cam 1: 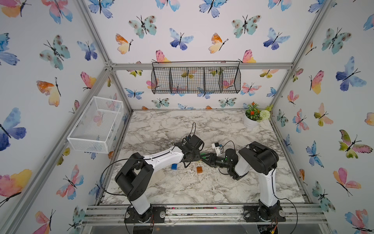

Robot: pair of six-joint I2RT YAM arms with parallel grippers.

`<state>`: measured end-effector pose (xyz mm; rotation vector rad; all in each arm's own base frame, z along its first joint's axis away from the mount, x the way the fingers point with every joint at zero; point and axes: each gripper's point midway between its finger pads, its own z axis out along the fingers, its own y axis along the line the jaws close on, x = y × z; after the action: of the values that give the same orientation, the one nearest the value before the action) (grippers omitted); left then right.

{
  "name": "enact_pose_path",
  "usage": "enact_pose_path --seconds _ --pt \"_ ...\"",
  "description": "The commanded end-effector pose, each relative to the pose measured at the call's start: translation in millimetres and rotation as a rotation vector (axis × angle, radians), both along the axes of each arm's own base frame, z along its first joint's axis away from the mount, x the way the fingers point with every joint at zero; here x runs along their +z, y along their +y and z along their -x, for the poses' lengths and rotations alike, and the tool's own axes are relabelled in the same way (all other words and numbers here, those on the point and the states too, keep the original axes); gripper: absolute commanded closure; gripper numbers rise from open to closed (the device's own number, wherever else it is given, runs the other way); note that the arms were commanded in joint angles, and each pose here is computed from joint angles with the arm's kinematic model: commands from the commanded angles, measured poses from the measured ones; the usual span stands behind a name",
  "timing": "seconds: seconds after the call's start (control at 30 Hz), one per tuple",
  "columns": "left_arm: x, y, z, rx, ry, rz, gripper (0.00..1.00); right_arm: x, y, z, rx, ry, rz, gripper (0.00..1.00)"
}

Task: Assemble the letter v with lego
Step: Assemble the lego brick with the lego brick.

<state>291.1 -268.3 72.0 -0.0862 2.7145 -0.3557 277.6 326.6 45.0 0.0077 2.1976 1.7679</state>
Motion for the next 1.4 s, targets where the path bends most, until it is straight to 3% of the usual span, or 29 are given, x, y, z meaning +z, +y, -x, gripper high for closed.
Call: enact_pose_path --seconds 0.0,0.7,1.0,1.37 --pt "-18 18 9 0.022 0.039 -0.090 0.91 -47 -12 12 -0.013 0.136 0.113 0.76" --pt "-27 28 12 0.009 0.060 -0.151 0.92 -47 -12 11 -0.014 0.137 0.115 0.76" --pt "-47 25 23 -0.026 0.153 -0.178 0.94 -46 -12 11 -0.014 0.133 0.118 0.76" --pt "-59 28 32 -0.061 0.191 -0.202 0.95 -47 -12 11 -0.017 0.134 0.119 0.76"
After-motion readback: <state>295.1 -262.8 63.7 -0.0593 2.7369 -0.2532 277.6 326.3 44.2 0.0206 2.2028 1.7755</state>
